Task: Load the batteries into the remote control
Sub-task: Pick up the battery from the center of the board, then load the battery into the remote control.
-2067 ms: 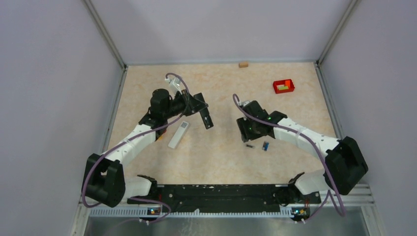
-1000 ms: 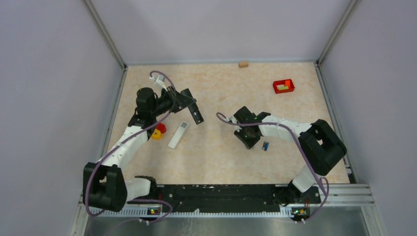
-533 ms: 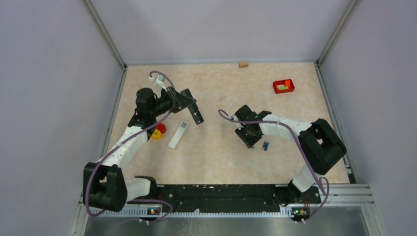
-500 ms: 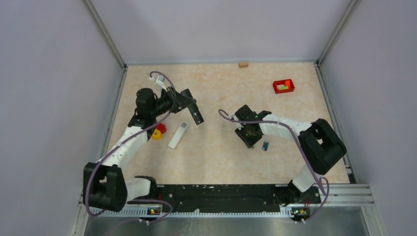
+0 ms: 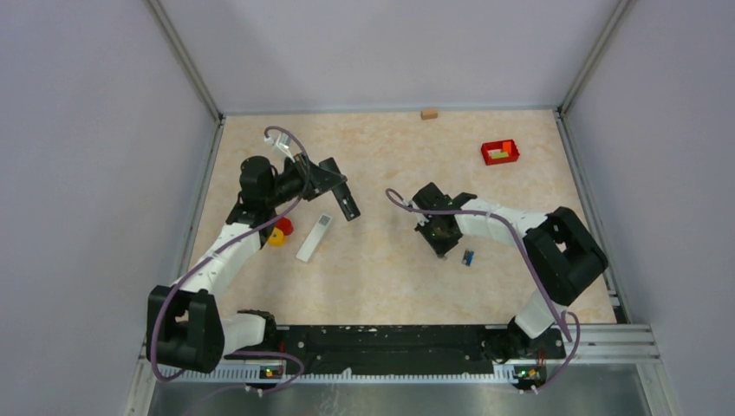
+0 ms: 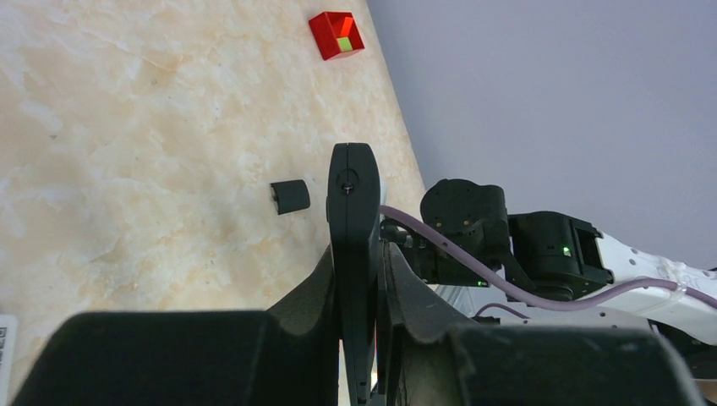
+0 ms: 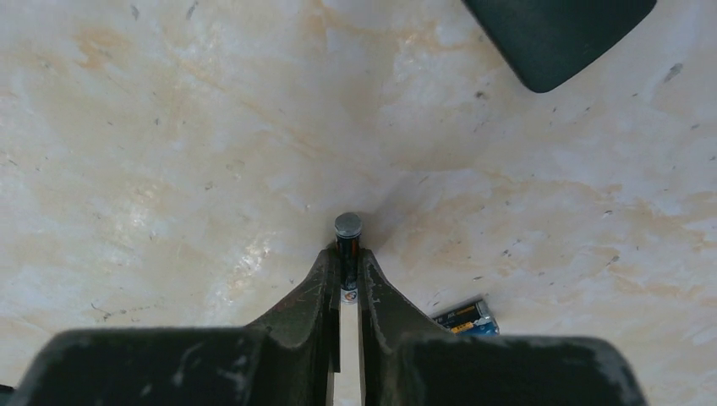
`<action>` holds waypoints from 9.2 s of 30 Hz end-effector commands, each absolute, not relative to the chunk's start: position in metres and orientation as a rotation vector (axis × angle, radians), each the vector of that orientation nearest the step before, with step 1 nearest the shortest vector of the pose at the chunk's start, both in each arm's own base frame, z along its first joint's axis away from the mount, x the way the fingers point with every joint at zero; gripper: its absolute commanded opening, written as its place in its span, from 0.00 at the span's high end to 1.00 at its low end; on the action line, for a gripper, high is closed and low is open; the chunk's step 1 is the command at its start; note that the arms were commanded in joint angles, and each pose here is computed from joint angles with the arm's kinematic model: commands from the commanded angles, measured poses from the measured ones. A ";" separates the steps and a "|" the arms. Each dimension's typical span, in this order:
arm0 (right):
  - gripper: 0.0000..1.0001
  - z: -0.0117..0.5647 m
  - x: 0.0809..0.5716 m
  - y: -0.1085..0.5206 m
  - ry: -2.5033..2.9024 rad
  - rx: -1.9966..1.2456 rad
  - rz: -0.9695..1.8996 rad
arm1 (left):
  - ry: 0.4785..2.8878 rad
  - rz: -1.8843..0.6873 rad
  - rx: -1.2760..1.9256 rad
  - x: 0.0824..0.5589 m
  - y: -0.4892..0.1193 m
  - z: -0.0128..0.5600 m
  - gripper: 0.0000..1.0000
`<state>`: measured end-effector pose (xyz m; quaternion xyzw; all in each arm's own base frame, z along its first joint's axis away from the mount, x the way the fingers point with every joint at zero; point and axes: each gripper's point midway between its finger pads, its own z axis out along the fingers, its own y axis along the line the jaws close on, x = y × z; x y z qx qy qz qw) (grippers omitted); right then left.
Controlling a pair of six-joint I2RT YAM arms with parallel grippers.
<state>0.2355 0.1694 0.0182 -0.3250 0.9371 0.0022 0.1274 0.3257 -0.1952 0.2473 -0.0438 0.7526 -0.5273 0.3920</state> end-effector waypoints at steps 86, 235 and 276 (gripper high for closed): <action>0.20 0.313 0.244 0.284 1.959 -0.074 1.021 | 1.872 -2.113 -0.496 0.310 -0.307 0.277 1.00; 0.65 0.352 0.198 0.329 1.620 -0.340 1.718 | 1.647 -1.893 0.217 0.253 -0.295 0.377 1.00; 0.54 0.342 0.175 0.339 1.771 -0.599 1.866 | 1.723 -1.842 0.265 0.216 -0.267 0.343 1.00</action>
